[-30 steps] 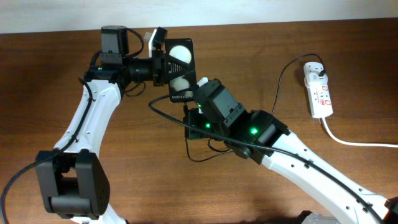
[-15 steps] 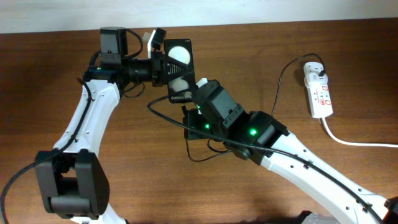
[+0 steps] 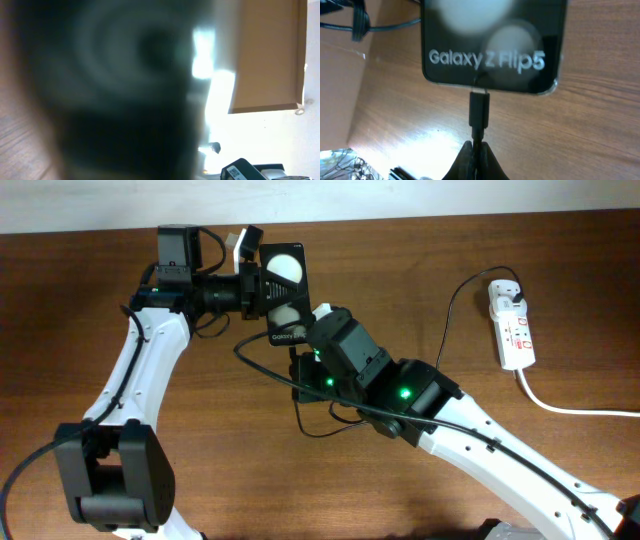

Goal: Plug charger to phone and switch on socket

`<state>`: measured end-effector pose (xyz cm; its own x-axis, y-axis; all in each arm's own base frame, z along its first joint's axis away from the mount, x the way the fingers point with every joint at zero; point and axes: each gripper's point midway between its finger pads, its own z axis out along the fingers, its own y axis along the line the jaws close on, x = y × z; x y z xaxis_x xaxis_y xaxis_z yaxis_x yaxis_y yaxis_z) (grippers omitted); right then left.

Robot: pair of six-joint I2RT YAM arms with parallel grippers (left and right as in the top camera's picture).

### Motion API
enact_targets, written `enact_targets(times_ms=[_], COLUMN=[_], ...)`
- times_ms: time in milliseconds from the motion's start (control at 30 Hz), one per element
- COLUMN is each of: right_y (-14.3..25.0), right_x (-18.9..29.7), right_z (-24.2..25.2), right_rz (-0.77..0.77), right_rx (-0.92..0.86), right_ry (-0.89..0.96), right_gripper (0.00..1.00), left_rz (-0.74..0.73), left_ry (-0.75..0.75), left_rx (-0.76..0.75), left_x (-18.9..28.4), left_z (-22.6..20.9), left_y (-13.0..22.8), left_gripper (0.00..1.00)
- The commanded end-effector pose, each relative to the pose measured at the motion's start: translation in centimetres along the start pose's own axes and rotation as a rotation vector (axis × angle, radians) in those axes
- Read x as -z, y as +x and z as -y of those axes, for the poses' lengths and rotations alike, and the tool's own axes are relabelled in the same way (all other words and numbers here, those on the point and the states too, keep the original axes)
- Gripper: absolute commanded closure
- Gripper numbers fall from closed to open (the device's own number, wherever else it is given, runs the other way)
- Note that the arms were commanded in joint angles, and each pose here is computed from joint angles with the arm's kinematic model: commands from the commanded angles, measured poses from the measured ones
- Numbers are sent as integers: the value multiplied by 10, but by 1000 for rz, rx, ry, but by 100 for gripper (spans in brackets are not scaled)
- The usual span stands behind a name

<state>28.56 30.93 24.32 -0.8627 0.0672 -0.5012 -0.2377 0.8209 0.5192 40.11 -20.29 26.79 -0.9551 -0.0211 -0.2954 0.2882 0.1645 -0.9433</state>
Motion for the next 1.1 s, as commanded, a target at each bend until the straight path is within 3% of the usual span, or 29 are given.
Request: enact_targets(times_ms=[0, 133, 300, 400, 500, 533, 600, 767, 933, 1067], right_y=[-35, -32, -14, -12, -8, -6, -2, -10, -45, -66], right_x=[7, 7, 7, 7, -3, -9, -21, -23, -18, -4], right_z=[6, 12, 24, 23, 19, 20, 22, 21, 14, 2], right_rz=[146, 137, 62, 73, 87, 79, 52, 85, 210, 256], right_rx=[-1, 1, 0, 16, 44, 45, 44, 42, 20, 122], right_ry=[39, 70, 118, 137, 166, 170, 174, 170, 133, 115], right_gripper=[96, 95, 63, 63, 62, 64, 77, 96, 96, 96], left_rz=[-68, -75, 0, 59, 58, 56, 50, 15, -52, -91], left_ry=[99, 113, -29, -144, -143, -139, -126, -62, -19, -3], left_rx=[-8, -19, -28, -28, -28, -27, -27, -24, -6, -6], left_x=[-5, -5, -6, -4, -4, -4, -5, -6, -10, -8], left_z=[20, 22, -2, -22, -21, -21, -18, -8, -4, -4], left_y=[13, 14, 1, -10, -9, -9, -8, -1, 20, 38], left_gripper=[100, 100, 100, 100, 100, 100, 100, 100, 100, 100])
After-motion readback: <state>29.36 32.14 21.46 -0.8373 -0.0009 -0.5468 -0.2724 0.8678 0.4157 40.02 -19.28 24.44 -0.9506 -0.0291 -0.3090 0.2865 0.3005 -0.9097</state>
